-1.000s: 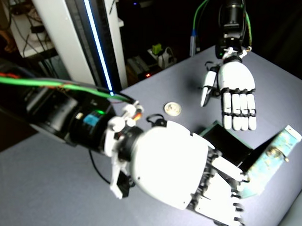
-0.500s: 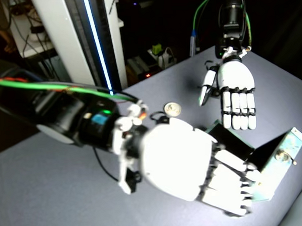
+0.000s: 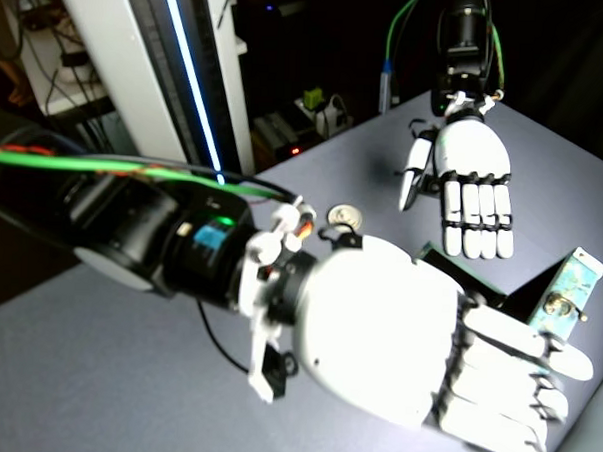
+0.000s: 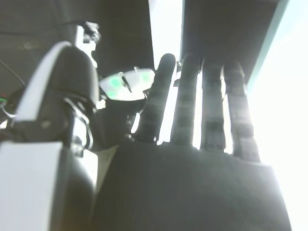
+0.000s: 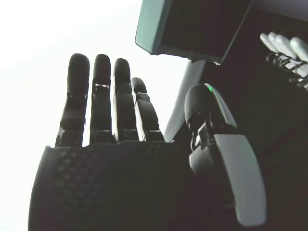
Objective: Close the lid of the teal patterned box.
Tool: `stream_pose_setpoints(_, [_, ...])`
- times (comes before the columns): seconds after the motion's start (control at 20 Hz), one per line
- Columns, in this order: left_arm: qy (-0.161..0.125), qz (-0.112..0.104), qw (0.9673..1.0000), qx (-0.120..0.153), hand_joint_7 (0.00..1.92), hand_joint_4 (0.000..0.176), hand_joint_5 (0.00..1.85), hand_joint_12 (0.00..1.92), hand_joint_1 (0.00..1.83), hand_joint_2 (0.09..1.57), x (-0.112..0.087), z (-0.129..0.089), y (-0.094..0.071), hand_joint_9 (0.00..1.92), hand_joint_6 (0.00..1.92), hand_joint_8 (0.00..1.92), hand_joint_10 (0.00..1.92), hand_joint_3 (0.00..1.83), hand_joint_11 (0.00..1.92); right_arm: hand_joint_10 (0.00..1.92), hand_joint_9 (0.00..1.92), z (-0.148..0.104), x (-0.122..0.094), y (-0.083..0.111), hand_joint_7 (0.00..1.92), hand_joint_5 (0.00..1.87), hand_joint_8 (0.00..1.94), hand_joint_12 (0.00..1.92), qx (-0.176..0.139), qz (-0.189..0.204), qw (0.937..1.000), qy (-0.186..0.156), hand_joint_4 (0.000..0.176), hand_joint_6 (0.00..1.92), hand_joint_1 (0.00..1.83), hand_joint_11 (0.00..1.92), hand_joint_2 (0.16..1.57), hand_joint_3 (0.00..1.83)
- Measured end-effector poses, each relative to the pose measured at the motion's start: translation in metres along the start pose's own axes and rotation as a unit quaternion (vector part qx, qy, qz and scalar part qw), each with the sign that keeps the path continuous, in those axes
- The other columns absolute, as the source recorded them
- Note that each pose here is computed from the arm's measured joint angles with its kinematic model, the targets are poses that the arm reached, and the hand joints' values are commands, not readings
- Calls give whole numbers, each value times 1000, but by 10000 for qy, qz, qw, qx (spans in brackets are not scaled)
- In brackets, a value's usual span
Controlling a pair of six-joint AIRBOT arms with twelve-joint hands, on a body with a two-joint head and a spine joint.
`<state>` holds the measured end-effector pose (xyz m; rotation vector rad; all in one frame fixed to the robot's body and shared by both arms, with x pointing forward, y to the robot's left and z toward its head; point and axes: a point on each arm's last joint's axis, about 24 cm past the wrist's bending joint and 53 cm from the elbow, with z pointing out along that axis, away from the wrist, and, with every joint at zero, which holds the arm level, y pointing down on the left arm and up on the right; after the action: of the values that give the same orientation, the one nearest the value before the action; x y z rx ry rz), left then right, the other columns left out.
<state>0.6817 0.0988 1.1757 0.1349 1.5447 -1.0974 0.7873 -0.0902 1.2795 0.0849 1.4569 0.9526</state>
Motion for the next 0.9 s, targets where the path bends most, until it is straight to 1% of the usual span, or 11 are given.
stream_pose_setpoints(0.1, [6,11,10000,28,0,0,0,0,73,1395,1,5,-2,0,0,0,0,4,0,207,10,9,15,0,51,52,13,1053,47,19,9999,161,0,3,133,0,1378,0])
stream_pose_setpoints(0.15, [21,26,10000,55,0,0,0,0,66,1399,2,6,-4,0,0,0,0,6,0,128,9,13,25,0,26,23,4,898,88,23,9995,288,0,4,113,0,1374,0])
stream_pose_setpoints(0.2, [33,34,10000,68,0,0,0,0,73,1397,3,6,-4,0,0,0,0,4,0,108,23,16,33,-2,32,15,4,887,140,12,9991,405,0,3,102,0,1382,2])
stream_pose_setpoints(0.25, [54,37,10000,57,0,0,0,0,64,1396,4,7,-4,0,0,0,0,3,0,109,46,18,39,-4,53,19,8,960,199,22,9986,490,0,3,115,0,1392,2])
stream_pose_setpoints(0.3, [51,48,10000,48,0,0,0,0,57,1401,4,7,-3,0,0,0,0,5,0,135,105,19,39,-7,101,28,18,1176,235,20,9984,510,0,5,88,0,1389,0])
stream_pose_setpoints(0.35, [41,53,10000,36,0,0,0,0,57,1404,3,7,-2,0,0,0,0,6,0,140,117,19,38,-8,120,63,23,1223,251,11,9984,501,0,18,78,0,1381,0])
stream_pose_setpoints(0.5, [22,37,10000,32,0,0,0,0,104,1393,1,7,-2,0,0,0,0,0,0,293,451,18,31,-8,532,494,112,1533,234,67,9989,398,0,123,0,0,1421,1])
stream_pose_setpoints(0.6, [24,42,10000,41,0,0,0,0,131,1391,1,7,-2,0,0,0,0,0,0,323,736,13,20,-1,773,645,92,1447,116,74,9996,250,0,97,0,203,1462,8])
stream_pose_setpoints(0.65, [7,16,10000,19,0,0,0,0,133,1394,0,7,-1,0,0,0,0,0,0,336,778,9,16,1,795,639,91,1430,56,80,9998,188,0,87,0,207,1469,7])
stream_pose_setpoints(0.75, [-7,-14,10000,-3,0,0,0,0,133,1386,0,6,1,0,0,0,0,0,0,424,781,0,19,1,859,700,65,1560,13,112,9998,182,0,71,22,68,1462,1])
stream_pose_setpoints(0.9, [57,-82,9999,-78,0,0,0,0,59,1391,7,2,5,0,0,0,0,1,0,544,692,-16,28,-2,849,715,18,1592,-2,21,9996,297,0,36,10,56,1478,0])
